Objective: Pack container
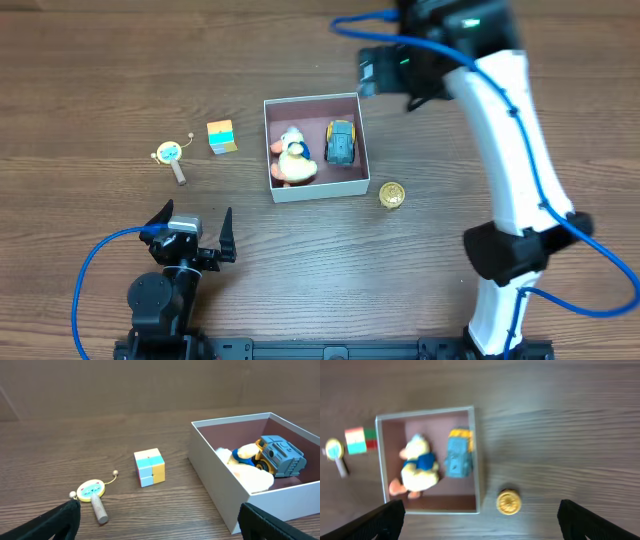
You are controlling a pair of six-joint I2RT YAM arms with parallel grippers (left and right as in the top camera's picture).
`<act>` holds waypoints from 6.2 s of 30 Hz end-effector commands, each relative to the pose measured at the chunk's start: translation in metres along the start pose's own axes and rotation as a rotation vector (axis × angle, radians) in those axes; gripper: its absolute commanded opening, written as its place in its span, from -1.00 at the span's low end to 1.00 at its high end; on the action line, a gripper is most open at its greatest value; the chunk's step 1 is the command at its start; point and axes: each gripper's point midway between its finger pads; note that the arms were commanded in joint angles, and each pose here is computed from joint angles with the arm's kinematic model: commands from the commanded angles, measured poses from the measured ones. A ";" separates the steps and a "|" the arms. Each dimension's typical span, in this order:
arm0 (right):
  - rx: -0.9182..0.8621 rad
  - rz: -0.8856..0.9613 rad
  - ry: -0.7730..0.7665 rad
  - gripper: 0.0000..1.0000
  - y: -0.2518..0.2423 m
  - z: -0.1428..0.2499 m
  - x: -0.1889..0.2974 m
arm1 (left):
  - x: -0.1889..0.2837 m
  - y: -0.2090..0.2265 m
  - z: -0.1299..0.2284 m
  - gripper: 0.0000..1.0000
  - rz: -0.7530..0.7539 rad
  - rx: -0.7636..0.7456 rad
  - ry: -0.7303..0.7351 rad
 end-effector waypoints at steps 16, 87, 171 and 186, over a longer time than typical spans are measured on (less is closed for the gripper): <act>-0.199 -0.098 0.258 1.00 -0.038 0.194 -0.099 | 0.000 0.001 0.000 1.00 -0.003 -0.018 -0.004; 0.188 -0.090 0.149 0.01 -0.076 0.156 -0.197 | 0.000 0.001 0.000 1.00 -0.003 -0.018 -0.004; -0.263 0.270 0.324 -0.92 -0.129 0.164 -0.159 | 0.000 0.001 0.000 1.00 -0.003 -0.017 -0.004; -0.246 0.104 0.375 0.94 -0.125 0.152 -0.123 | 0.000 0.001 0.000 1.00 -0.003 -0.018 -0.003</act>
Point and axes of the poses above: each gripper's point midway between its finger pads, its own x axis back along the fingers, its own y axis along the line the jaws close on, z = x × y, and after that the axes turned 10 degrees about x, right-handed
